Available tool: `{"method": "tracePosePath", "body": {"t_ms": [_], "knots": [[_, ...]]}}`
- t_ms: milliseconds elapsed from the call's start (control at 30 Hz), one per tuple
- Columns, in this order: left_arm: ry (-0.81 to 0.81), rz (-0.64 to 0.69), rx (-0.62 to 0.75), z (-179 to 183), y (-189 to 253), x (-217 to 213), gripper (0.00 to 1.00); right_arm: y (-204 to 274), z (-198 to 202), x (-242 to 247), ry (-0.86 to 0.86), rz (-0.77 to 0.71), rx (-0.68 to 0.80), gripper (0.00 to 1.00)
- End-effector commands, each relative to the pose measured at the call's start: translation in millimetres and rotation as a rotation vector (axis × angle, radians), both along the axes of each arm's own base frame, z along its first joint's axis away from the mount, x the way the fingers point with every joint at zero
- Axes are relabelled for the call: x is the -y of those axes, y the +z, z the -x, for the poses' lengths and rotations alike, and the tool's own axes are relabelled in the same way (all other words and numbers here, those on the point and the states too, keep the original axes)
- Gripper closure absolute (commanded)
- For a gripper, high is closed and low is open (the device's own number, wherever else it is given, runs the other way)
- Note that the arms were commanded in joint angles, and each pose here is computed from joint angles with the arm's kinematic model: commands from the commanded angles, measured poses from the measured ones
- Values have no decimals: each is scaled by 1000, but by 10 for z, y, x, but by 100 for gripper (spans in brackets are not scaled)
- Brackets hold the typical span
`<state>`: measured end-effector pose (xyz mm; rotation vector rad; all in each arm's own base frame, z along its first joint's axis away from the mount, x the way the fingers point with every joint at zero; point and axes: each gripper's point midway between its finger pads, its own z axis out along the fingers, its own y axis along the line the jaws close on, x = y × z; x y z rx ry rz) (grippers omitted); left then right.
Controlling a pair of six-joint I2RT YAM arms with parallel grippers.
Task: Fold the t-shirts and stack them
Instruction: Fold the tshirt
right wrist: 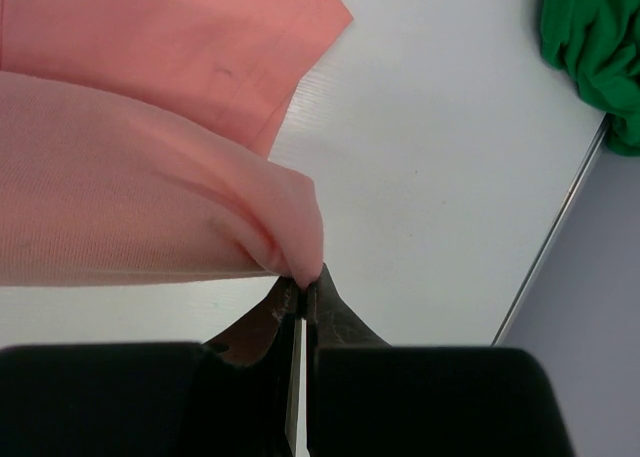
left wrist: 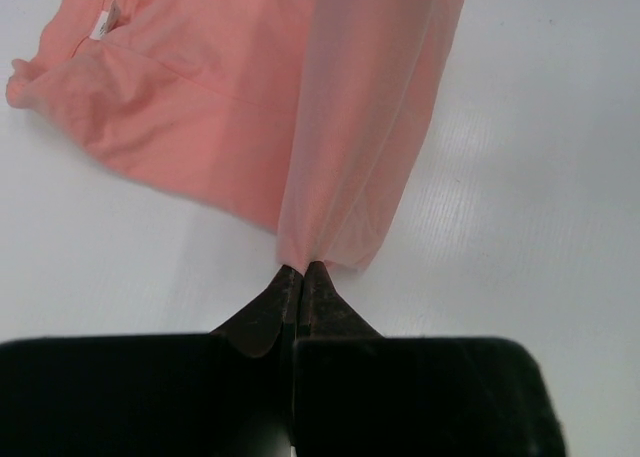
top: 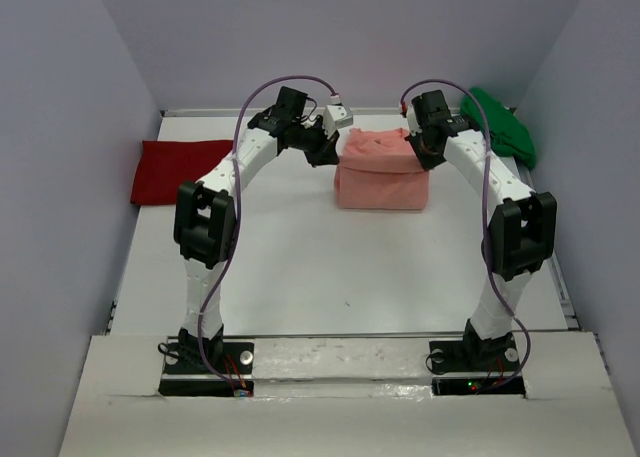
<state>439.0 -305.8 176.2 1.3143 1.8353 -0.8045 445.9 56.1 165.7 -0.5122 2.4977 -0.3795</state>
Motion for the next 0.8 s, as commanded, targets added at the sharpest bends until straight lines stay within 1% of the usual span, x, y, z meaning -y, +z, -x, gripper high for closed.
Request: {"method": "tracePosePath", "body": {"t_ms": [0, 333, 400, 467, 533, 600, 700, 767], "knots": [[28, 33, 65, -61, 362, -67, 100, 326, -88, 168, -46, 46, 97, 100], [32, 40, 73, 199, 561, -170, 100, 628, 282, 175, -44, -17, 120, 100], [18, 46, 51, 311, 549, -180, 100, 690, 403, 145, -30, -49, 116, 100], [8, 56, 59, 404, 625, -190, 100, 716, 502, 135, -21, -65, 106, 100], [-6, 57, 54, 496, 617, -188, 100, 726, 639, 113, 0, -87, 91, 100], [-39, 54, 28, 667, 569, -181, 100, 630, 816, 39, 44, -128, 33, 100], [-94, 25, -16, 902, 414, -184, 100, 589, 1087, -33, 100, -175, -33, 100], [-115, 10, -45, 1031, 313, -196, 100, 540, 1269, -24, 118, -182, -73, 100]]}}
